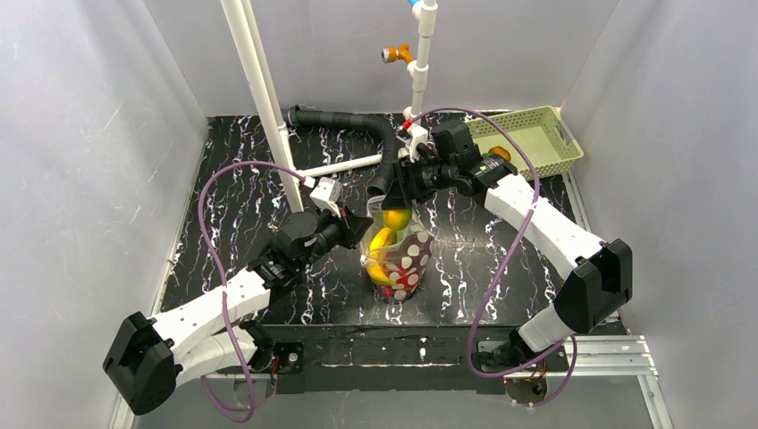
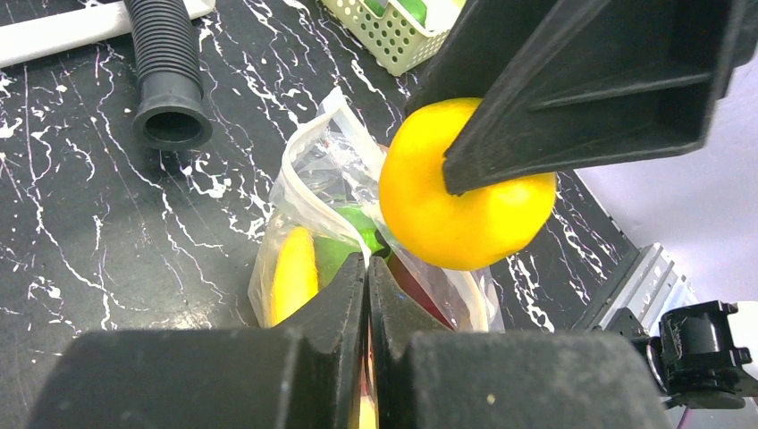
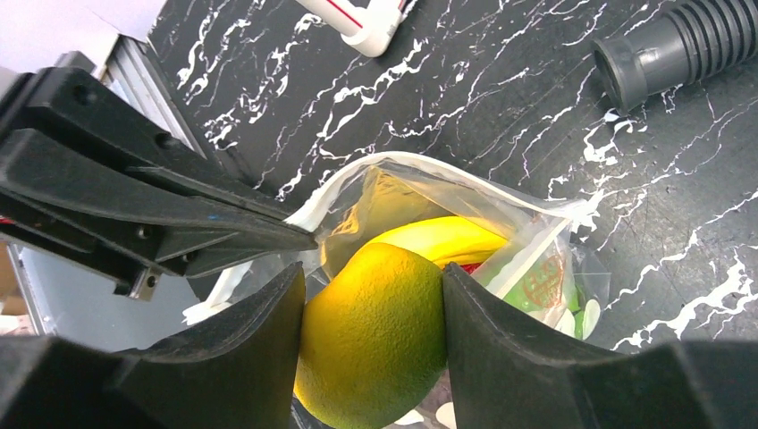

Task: Open the zip-top bag and remove the fake food
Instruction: Pick up the fake fruit from the zipper food storage bag, then place the fake fruit in the bin, then adjust the zipper food storage bag at the center of the board, then pick up the fake fruit from the zipper food storage bag.

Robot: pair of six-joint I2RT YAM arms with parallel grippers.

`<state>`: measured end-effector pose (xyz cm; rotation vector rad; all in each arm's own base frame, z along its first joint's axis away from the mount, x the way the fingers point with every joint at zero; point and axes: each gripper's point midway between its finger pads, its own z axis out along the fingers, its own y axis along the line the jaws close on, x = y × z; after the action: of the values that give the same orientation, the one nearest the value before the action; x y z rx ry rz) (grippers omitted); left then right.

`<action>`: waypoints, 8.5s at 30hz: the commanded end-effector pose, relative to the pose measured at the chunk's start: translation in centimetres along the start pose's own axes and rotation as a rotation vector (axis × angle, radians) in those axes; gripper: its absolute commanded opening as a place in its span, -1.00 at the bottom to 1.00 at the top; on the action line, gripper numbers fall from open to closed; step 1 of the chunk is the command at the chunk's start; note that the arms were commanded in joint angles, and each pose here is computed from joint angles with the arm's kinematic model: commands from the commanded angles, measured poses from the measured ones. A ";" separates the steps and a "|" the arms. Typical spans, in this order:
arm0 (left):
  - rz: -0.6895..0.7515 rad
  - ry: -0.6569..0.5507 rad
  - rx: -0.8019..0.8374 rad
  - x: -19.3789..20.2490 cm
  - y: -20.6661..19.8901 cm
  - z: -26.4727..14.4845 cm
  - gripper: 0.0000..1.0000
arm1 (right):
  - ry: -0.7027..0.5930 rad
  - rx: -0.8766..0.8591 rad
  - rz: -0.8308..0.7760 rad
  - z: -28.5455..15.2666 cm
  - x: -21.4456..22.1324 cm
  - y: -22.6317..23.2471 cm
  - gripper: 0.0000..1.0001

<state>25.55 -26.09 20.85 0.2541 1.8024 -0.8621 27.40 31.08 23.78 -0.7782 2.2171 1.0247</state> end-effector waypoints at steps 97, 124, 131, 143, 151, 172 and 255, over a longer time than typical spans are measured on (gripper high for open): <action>-0.001 -0.051 0.039 -2.2 -1.2 -0.8 -1.00 | -0.512 0.819 0.542 -17.9 -4.5 -39.1 0.29; -0.021 -0.076 0.127 -3.3 -3.1 -1.2 -1.00 | -0.088 -0.124 -0.015 -8.4 -1.0 -8.6 0.19; -0.034 -0.083 0.148 -3.7 -3.6 -1.2 -1.00 | 0.040 -0.127 -0.038 -6.2 1.0 -5.3 0.20; -0.053 -0.086 0.172 -3.8 -4.1 -1.1 -1.00 | 0.153 -0.028 -0.022 -2.8 2.6 -5.2 0.05; -0.065 -0.083 0.183 -3.7 -4.3 -0.9 -1.00 | 0.182 -0.009 -0.012 -1.4 2.5 -5.1 -0.02; -0.044 -0.089 0.154 -3.8 -3.8 -1.4 -1.00 | 0.128 0.006 -0.050 -2.9 1.2 -4.4 -0.97; -0.041 0.038 0.291 -2.4 -7.8 2.7 -1.00 | -0.009 -0.029 -0.474 1.1 5.2 -4.8 -0.08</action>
<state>24.25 -32.60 23.59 0.4374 1.8025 -1.1208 24.15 27.07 16.33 -1.3329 1.9507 0.9250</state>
